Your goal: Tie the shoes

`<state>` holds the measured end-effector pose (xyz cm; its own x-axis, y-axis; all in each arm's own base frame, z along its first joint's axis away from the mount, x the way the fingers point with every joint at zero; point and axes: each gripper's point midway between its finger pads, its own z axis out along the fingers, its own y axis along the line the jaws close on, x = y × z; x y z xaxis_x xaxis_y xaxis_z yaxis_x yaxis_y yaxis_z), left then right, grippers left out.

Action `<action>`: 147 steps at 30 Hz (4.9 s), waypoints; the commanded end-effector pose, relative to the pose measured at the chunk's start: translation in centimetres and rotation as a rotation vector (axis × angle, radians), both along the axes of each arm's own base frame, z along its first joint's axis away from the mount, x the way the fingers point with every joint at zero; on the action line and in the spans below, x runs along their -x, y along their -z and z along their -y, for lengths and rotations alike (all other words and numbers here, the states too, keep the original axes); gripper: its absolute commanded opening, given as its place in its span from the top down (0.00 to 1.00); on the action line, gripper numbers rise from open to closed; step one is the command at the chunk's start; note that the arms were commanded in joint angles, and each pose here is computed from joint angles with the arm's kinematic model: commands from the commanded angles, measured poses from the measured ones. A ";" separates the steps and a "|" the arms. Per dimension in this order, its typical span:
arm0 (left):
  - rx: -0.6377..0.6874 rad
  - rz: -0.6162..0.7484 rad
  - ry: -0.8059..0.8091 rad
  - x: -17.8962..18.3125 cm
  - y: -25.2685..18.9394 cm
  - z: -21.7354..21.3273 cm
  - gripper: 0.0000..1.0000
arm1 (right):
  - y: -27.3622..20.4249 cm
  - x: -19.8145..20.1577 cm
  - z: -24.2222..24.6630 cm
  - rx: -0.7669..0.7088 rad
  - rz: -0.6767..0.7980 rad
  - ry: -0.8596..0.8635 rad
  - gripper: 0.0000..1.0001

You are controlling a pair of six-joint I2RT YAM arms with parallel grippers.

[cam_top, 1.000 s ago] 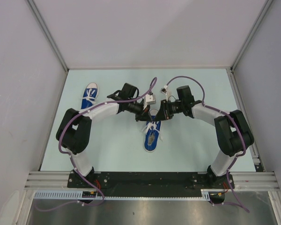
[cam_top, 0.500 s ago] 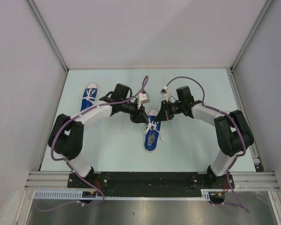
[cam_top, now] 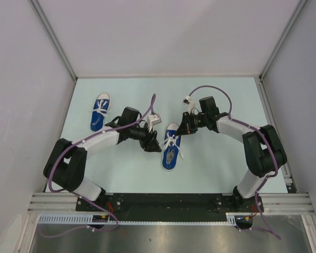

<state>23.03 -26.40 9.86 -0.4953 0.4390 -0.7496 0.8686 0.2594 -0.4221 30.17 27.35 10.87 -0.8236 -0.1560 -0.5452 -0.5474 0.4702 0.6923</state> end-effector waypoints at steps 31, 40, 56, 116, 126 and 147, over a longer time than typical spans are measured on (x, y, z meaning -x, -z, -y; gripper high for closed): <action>0.026 -0.199 -0.063 -1.8 1.4 4.5 0.47 | -2.5 -0.2 0.0 -0.028 0.052 -0.004 1.00; 0.041 -0.206 -0.030 -0.8 0.6 4.2 1.00 | -2.5 0.0 0.5 -0.018 0.054 -0.004 1.00; -0.061 -0.169 -0.010 1.3 2.5 0.5 1.00 | -0.9 0.1 2.9 0.043 0.043 0.029 1.00; -0.135 -0.073 0.001 -0.4 3.1 -2.3 1.00 | 2.4 -2.2 8.1 0.160 0.050 0.148 1.00; -0.150 -0.084 -0.008 -0.7 4.0 -2.3 1.00 | 2.3 -0.9 7.0 0.132 0.029 0.114 1.00; 0.118 0.431 0.136 -3.0 -7.0 -1.1 0.45 | -0.3 -0.4 4.3 0.044 0.057 0.082 1.00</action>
